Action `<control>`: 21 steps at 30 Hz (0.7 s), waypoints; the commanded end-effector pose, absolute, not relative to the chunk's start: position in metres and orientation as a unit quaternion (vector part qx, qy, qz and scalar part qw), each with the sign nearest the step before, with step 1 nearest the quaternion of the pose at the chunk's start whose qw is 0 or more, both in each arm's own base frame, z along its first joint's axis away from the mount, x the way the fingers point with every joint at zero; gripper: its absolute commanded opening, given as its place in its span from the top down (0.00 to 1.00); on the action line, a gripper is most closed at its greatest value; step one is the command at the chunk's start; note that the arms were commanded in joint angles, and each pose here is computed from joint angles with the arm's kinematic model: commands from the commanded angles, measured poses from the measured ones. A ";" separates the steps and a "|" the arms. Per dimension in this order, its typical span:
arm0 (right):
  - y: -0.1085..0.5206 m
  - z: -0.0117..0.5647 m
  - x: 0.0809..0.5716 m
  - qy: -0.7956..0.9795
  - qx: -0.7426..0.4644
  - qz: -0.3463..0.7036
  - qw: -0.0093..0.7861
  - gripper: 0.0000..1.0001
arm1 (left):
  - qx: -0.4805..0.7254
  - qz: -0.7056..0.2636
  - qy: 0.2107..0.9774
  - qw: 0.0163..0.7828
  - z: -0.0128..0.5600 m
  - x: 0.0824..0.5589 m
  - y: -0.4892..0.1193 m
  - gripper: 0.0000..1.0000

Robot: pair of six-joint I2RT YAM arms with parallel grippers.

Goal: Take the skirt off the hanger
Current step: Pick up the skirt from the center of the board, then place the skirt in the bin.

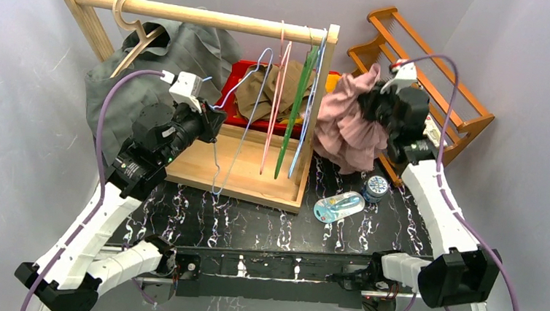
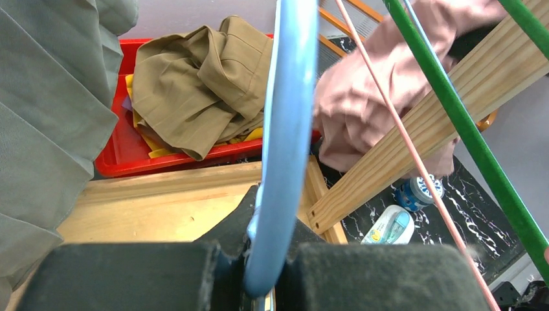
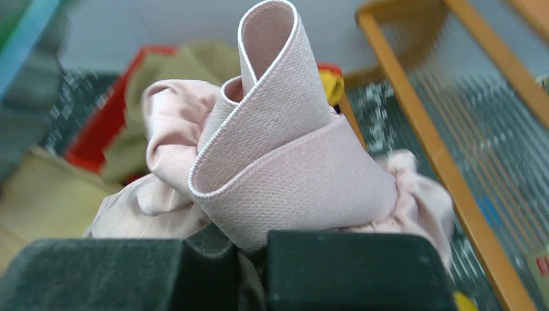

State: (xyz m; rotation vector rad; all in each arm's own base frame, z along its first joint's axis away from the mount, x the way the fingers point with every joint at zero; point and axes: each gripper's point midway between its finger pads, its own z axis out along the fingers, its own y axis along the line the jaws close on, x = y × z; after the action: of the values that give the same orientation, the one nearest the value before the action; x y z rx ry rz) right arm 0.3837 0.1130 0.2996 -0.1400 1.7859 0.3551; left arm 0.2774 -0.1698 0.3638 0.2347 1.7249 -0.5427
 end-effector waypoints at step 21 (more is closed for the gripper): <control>0.242 0.520 0.509 0.565 -0.014 0.492 0.662 1.00 | 0.067 -0.222 0.731 0.642 0.396 0.280 -0.157 1.00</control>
State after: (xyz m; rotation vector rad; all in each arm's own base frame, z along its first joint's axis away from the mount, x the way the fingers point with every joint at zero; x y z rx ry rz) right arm 0.5314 0.2096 0.4395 -0.0165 1.5181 0.9170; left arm 0.2796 -0.1652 0.3732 0.1827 1.7249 -0.5350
